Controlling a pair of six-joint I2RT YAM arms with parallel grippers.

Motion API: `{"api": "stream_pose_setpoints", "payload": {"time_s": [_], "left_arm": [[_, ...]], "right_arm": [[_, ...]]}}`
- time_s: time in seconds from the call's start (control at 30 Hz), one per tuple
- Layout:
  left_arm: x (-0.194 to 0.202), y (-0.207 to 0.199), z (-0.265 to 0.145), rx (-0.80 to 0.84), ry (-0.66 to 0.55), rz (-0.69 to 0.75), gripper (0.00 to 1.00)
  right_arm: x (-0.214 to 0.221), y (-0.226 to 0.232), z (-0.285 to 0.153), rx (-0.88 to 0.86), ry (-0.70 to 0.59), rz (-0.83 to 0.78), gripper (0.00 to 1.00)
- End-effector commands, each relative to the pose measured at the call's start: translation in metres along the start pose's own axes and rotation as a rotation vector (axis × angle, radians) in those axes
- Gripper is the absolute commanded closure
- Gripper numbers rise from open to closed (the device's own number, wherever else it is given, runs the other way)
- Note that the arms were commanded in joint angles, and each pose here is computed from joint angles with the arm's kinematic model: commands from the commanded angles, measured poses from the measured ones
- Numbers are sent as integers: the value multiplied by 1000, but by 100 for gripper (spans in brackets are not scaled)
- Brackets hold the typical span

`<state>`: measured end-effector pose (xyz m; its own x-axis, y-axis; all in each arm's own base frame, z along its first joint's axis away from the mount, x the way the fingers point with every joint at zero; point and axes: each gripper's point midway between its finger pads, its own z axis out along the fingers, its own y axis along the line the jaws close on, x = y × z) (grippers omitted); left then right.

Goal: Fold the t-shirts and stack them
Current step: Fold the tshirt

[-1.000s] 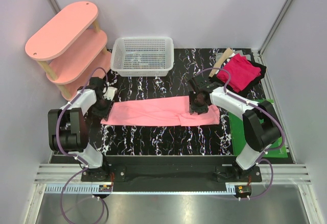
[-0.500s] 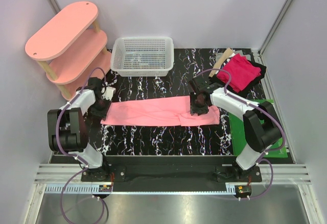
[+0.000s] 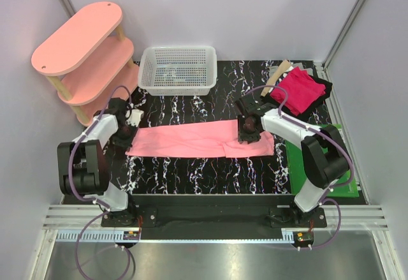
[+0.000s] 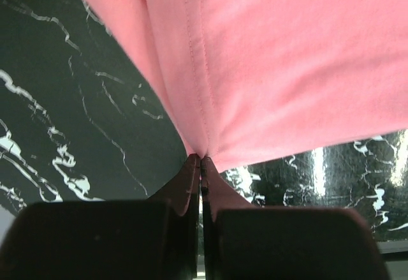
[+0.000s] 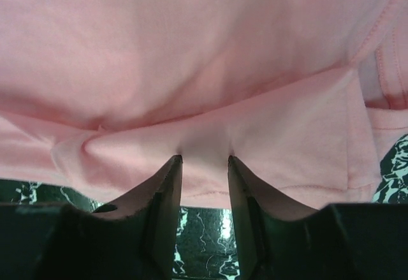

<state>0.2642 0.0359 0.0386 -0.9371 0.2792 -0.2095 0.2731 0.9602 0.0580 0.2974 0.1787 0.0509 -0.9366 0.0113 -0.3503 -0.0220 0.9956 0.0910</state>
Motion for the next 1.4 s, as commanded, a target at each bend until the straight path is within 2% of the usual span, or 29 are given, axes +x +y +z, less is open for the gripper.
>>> {"api": "stream_pose_setpoints", "payload": {"time_s": [0.0,0.17,0.5,0.8,0.93,0.97,1.03,1.13,1.17,1.23,1.37], "left_arm": [[3,1,-16,-18,-47,14,100],[10,2,-14,-18,-36,8,100],[34,-1,-2,-17,1,3,100],[56,14,3,-86,14,11,100],[51,24,-11,-133,-9,24,100],[48,26,-15,-140,-15,28,93],[37,33,-28,-167,-50,29,87],[22,35,-50,-171,-95,18,55],[11,38,-61,-178,-129,13,49],[5,30,-72,-134,-159,-4,48],[-20,16,-94,-64,-235,-9,41]], "right_arm": [[-30,-9,21,67,-36,33,59],[-47,-11,50,56,6,98,61],[-53,-25,65,29,44,183,62],[-47,-19,50,-20,40,188,61],[-60,-17,35,-31,-10,200,55],[-64,-23,30,-1,-34,208,53],[-70,-24,18,3,-72,215,48],[-80,-27,-2,23,-146,204,35],[-82,-29,-6,40,-167,192,32],[-85,-20,-23,27,-212,154,30],[-80,-5,-43,39,-253,46,32]]}}
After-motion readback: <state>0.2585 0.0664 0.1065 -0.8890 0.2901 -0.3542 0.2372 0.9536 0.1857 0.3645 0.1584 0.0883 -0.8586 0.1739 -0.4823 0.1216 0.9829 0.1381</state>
